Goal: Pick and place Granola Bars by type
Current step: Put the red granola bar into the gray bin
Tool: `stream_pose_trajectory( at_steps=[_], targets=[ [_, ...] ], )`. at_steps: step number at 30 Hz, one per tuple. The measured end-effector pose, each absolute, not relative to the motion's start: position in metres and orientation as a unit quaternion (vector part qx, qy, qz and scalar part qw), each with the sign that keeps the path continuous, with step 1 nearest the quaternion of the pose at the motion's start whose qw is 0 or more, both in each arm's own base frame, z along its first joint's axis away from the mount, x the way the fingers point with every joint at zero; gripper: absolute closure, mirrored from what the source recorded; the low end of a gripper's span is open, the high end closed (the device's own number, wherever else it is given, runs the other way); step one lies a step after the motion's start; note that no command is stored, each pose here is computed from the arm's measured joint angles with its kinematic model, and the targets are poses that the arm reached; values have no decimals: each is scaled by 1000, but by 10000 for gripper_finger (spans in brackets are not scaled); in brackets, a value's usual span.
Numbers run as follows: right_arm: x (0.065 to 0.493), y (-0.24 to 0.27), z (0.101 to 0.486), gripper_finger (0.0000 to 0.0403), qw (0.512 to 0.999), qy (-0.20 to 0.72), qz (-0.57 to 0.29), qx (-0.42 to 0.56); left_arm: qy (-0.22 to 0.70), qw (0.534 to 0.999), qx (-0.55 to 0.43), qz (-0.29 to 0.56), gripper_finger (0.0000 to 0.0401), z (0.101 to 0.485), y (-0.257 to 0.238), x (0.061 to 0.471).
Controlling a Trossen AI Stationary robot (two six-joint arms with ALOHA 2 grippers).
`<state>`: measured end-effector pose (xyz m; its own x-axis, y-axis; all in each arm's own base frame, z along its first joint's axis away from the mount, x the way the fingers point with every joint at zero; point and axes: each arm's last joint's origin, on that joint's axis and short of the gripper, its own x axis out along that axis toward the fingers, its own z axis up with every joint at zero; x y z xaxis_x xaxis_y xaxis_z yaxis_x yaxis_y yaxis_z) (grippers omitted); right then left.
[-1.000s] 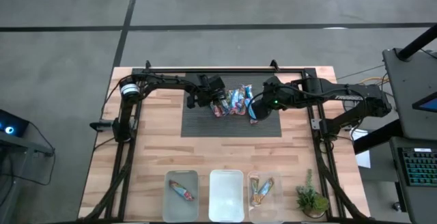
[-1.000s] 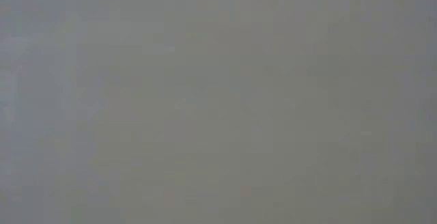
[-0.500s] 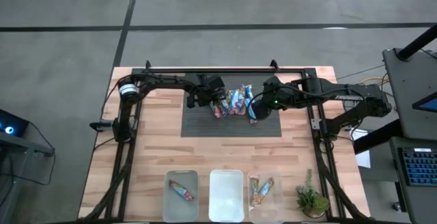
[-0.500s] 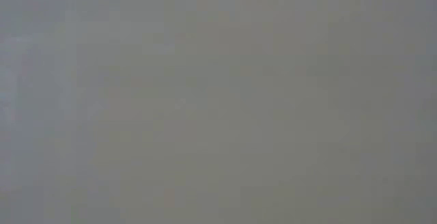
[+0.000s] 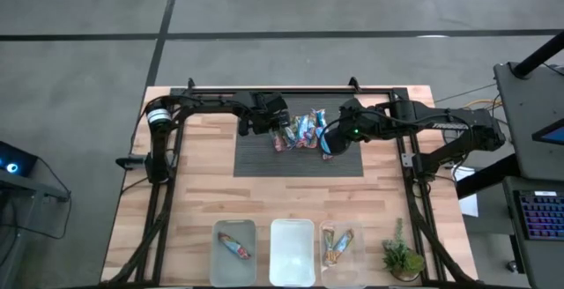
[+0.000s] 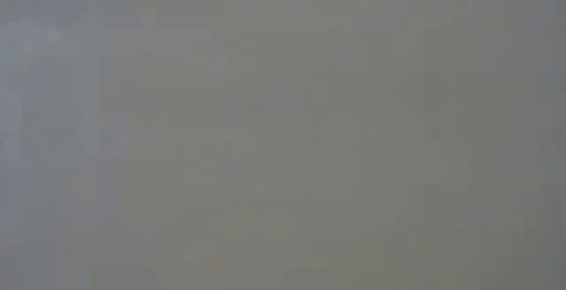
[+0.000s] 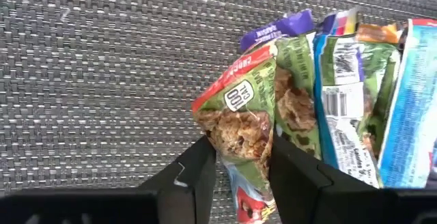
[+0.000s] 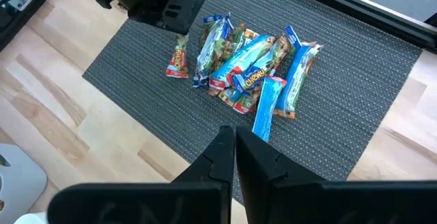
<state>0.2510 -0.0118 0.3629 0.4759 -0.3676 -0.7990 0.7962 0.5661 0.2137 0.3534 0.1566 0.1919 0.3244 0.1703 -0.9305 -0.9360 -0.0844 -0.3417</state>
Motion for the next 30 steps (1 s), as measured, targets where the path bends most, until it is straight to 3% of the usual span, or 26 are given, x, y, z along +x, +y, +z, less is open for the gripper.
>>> stream_pose_trajectory(
  at_steps=[6,17,30],
  targets=[
    [251,-12,363,394,807,362,-361,296,342,586,-562,473,322,191,156,353],
    [251,-12,363,394,807,361,-362,296,336,609,-555,457,325,205,155,351],
    [250,-12,363,394,812,370,-354,280,293,704,-539,357,325,273,134,337]
  ],
)
